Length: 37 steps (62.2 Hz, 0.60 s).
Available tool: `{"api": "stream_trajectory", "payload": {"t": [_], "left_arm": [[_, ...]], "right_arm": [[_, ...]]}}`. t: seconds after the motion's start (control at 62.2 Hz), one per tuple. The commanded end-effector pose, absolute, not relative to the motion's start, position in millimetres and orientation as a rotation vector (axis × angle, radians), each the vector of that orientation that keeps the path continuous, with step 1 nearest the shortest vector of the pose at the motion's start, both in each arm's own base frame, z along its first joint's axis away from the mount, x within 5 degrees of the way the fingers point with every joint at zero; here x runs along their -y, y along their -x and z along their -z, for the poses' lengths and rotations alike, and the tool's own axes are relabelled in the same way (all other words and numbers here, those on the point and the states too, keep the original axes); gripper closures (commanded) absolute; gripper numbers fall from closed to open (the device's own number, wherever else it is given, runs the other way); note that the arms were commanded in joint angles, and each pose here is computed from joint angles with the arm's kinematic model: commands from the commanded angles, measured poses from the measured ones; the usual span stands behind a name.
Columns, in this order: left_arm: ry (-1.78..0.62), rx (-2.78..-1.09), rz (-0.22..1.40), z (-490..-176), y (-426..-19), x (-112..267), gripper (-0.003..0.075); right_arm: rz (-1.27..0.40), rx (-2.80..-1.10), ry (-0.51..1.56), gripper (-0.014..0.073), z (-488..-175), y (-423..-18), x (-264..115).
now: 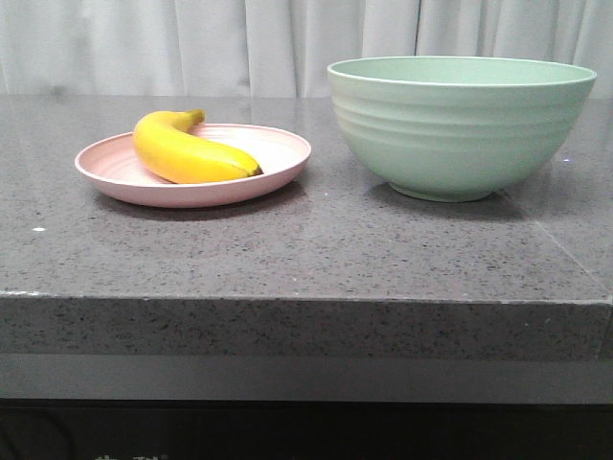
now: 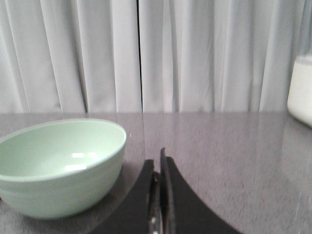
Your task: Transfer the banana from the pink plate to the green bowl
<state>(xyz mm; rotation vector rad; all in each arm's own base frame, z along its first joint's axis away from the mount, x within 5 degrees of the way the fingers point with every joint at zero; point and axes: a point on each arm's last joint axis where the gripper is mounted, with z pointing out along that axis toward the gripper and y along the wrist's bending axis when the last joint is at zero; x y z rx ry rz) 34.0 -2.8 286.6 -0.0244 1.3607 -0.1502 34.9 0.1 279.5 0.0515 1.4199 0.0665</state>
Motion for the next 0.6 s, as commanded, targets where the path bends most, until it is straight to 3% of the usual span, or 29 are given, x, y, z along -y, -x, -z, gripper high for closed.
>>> {"api": "stream_trajectory", "payload": {"t": [0.0,0.29,0.434,0.579], "left_arm": [[0.021,-1.257,0.159,-323,-20,2,0.0738],[0.013,-1.471,0.157,-378,-31,4,0.0738],[0.011,-1.649,0.152,-385,-54,6,0.0738],[0.013,-1.752,0.148,-380,-79,8,0.0738]], "right_arm": [[-0.036,-1.347,-0.037,0.0663,-314,-27,0],[-0.032,-1.511,-0.044,0.0663,-369,-45,1],[-0.029,-1.645,-0.05,0.0663,-383,-62,1],[-0.025,-1.781,-0.054,0.0663,-378,-85,1]]}}
